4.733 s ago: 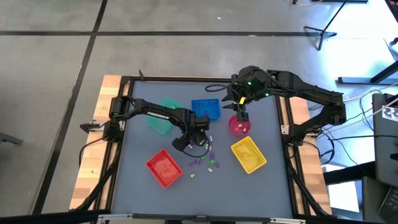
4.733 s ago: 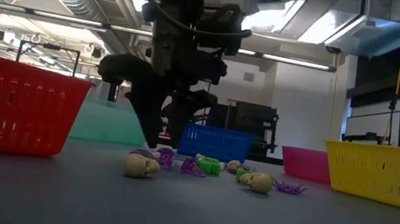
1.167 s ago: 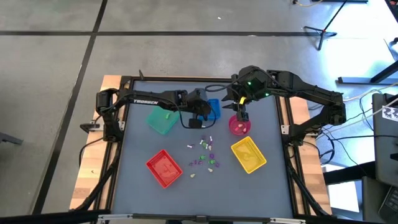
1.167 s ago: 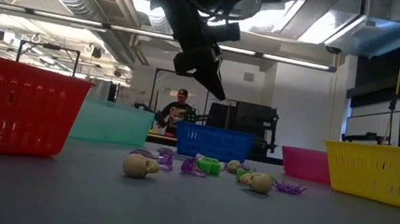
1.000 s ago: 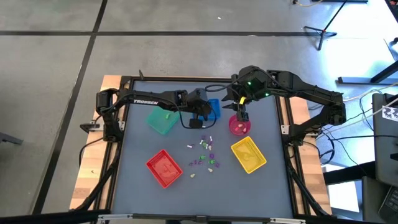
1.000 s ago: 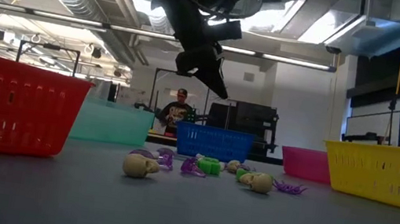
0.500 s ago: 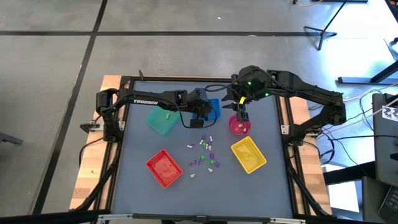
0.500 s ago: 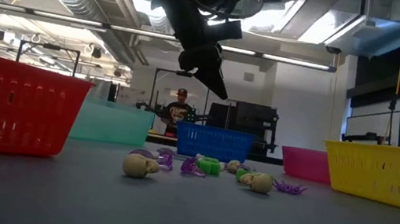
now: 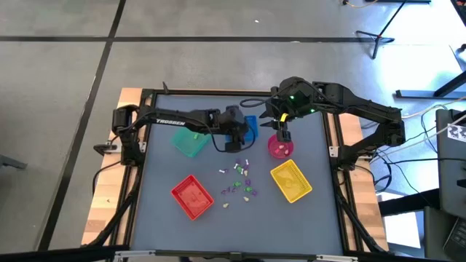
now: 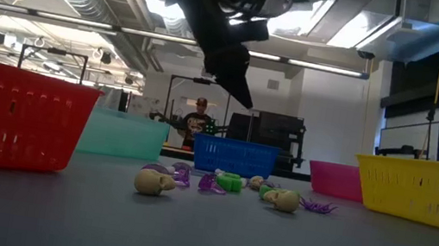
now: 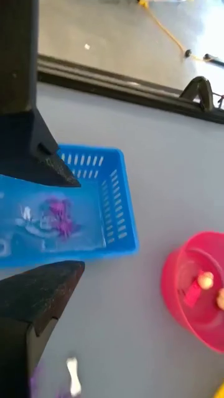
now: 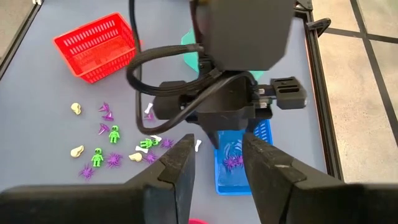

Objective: Sort Halloween decoration
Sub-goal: Put the white bone toy into the yellow bin

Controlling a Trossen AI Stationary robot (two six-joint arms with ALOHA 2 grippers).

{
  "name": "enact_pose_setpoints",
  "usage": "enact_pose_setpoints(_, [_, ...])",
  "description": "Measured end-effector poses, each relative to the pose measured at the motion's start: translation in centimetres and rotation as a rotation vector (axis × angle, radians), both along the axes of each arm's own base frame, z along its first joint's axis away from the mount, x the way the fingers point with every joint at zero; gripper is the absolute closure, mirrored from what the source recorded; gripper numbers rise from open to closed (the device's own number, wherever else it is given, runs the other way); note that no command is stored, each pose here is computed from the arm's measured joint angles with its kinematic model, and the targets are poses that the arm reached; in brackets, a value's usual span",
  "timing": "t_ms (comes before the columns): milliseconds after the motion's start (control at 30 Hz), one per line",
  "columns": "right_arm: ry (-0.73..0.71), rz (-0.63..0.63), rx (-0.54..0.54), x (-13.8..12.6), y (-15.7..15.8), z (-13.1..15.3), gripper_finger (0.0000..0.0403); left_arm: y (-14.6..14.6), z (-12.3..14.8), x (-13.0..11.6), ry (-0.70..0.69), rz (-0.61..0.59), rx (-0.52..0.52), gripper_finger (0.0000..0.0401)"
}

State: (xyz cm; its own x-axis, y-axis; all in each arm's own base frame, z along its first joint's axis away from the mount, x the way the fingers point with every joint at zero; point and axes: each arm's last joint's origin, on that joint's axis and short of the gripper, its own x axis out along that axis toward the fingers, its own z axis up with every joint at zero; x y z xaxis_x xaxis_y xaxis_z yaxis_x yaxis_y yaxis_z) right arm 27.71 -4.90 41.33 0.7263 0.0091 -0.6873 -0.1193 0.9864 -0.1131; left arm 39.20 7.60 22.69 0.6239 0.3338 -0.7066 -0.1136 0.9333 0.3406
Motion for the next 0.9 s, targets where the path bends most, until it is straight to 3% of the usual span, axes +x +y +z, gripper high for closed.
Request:
enact_pose_setpoints(433, [-0.003,0.001,-0.001,0.0,0.0,0.0,0.0272,-4.8,1.3,-0.4,0.026,-0.01,-0.119,0.0214])
enact_pose_setpoints(733, [0.023,0.003,0.006,-0.2,0.1,-0.2,0.0271,-7.6,1.2,-1.8,0.16,-0.074,-0.324,0.0214])
enact_pose_setpoints(900, [0.036,0.003,0.009,-0.2,0.1,-0.3,0.0272,-8.8,0.7,-2.6,0.252,-0.068,-0.352,0.0214])
